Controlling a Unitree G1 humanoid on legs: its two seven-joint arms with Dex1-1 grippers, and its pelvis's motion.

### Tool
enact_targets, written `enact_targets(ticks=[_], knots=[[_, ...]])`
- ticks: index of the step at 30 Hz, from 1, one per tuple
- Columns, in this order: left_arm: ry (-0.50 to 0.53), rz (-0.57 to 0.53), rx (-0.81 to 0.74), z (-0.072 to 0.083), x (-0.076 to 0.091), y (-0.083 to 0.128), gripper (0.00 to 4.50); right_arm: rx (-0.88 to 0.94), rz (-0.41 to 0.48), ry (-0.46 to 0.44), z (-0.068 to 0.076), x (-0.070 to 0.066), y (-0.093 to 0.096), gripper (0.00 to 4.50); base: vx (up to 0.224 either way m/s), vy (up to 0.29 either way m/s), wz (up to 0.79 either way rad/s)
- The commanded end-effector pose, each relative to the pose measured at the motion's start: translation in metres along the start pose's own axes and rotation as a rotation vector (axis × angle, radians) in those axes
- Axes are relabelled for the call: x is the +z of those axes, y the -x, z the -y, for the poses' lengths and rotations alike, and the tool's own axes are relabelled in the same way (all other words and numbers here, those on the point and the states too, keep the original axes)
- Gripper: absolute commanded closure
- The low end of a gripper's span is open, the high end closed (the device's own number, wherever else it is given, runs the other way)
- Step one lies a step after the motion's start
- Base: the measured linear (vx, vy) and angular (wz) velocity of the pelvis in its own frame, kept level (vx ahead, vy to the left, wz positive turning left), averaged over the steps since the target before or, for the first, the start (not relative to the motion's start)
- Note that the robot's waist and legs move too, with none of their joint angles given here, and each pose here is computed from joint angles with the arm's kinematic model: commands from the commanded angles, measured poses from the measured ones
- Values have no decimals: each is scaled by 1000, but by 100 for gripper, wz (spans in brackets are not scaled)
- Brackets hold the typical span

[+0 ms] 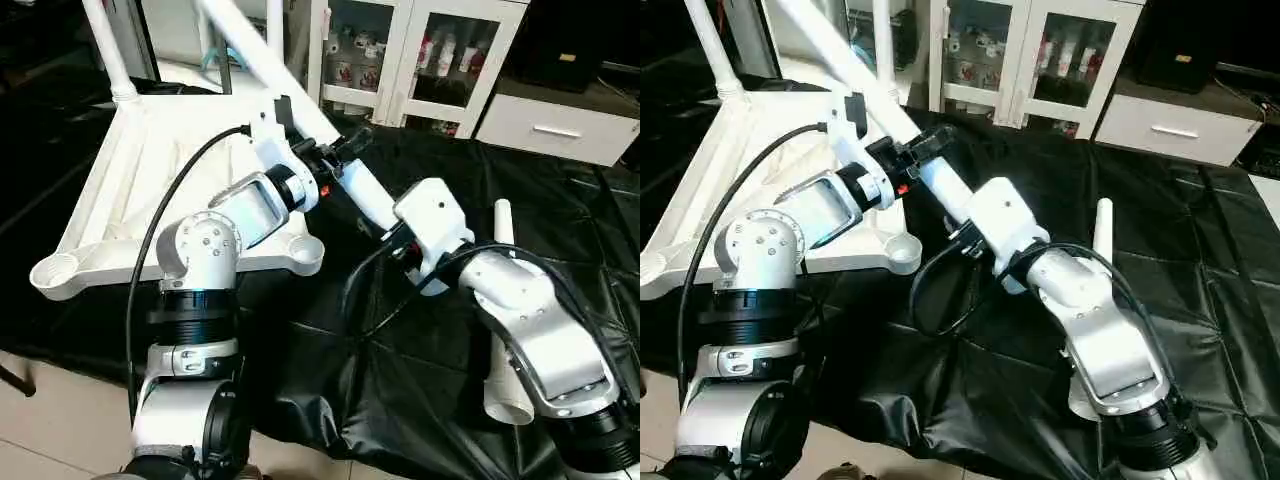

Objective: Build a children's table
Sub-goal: Pick table leg

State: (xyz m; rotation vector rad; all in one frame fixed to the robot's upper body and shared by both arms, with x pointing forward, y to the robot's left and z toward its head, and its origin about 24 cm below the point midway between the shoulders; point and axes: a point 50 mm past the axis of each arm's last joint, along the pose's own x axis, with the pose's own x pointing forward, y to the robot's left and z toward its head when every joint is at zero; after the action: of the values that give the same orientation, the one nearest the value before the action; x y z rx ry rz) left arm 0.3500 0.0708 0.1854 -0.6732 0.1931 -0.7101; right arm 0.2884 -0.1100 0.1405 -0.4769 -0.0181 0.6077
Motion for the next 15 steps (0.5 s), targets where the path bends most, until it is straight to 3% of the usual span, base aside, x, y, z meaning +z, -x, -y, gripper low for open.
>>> enact_targets(ticks=[1,7,15], knots=[[-5,1,-25,8,2,-5,217,-31,-8,24,1,-2,-1,269,0,0,0],[9,6,-10,5,3,-5,254,-114,-6,41,6,-1,-3,269,0,0,0],[40,43,-1,5,6,-6,269,-172,4,57,6,2,-8,269,0,0,0]])
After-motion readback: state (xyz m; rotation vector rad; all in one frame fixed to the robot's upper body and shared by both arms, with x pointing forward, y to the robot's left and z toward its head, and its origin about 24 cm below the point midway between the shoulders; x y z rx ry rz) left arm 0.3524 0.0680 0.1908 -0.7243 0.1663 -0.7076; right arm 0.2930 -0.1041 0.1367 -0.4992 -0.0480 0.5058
